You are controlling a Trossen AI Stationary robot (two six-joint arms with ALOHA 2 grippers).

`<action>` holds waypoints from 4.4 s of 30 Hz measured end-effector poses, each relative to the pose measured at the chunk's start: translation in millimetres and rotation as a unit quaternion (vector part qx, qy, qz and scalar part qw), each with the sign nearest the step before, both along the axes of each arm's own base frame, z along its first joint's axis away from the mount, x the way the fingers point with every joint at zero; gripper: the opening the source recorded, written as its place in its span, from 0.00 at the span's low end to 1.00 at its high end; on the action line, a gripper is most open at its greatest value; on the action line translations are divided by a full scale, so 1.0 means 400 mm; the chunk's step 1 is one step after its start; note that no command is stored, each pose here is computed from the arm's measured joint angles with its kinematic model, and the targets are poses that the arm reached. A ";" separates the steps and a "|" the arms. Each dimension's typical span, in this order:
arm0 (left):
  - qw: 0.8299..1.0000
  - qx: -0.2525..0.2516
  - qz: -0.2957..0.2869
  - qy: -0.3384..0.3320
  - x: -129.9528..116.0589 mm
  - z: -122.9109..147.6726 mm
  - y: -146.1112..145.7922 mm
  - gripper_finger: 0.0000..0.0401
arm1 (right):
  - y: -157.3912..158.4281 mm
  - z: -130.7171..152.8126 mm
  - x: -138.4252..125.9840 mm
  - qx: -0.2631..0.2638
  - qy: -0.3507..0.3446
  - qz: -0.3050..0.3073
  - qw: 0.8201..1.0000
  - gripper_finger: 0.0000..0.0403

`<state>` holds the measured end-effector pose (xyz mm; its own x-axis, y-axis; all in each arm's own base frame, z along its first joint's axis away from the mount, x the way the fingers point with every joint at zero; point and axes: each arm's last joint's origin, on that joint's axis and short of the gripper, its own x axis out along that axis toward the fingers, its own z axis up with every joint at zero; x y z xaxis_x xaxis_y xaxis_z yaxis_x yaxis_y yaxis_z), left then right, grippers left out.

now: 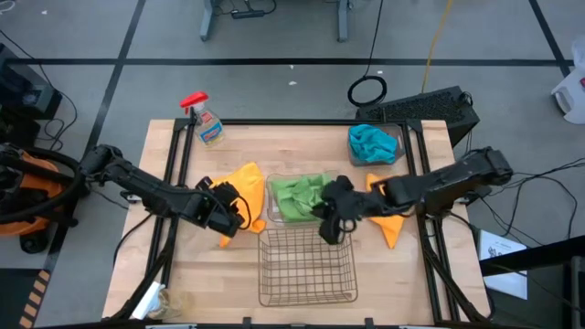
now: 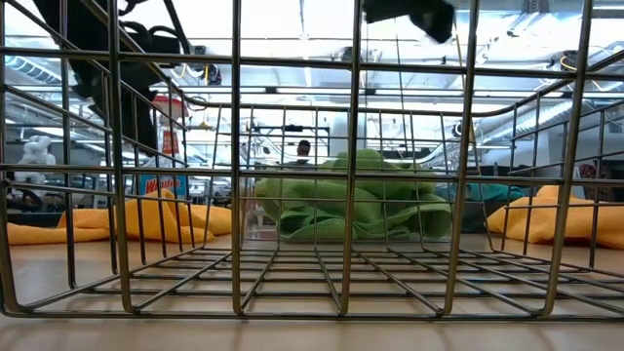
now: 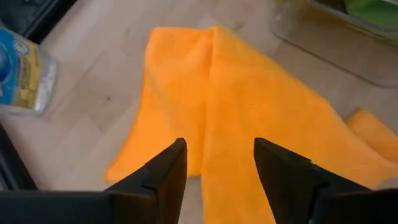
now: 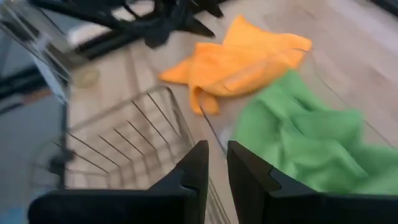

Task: Sort microfiber towel by color & place in baskets
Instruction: Put the left yellow microfiber cloth into the golden wire basket

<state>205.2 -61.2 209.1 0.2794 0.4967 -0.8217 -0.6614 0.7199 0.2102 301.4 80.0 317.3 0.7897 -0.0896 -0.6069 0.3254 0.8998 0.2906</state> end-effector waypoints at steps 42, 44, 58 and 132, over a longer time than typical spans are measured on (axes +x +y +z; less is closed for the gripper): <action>0.991 -0.124 0.059 -0.013 -0.059 -0.212 0.071 0.29 | 0.168 -0.120 -0.137 -0.062 0.016 -0.078 0.995 0.13; 0.992 -0.114 0.061 -0.008 -0.063 -0.213 0.072 0.17 | 0.168 -0.121 -0.137 -0.065 0.017 -0.075 0.995 0.13; 0.995 -0.057 0.074 -0.030 -0.054 -0.015 0.062 0.01 | 0.167 -0.122 -0.138 -0.070 0.023 -0.071 0.995 0.13; 0.844 -0.070 -0.446 -0.288 0.327 0.156 -0.254 0.02 | 0.177 -0.165 -0.122 -0.119 0.078 -0.015 0.990 0.13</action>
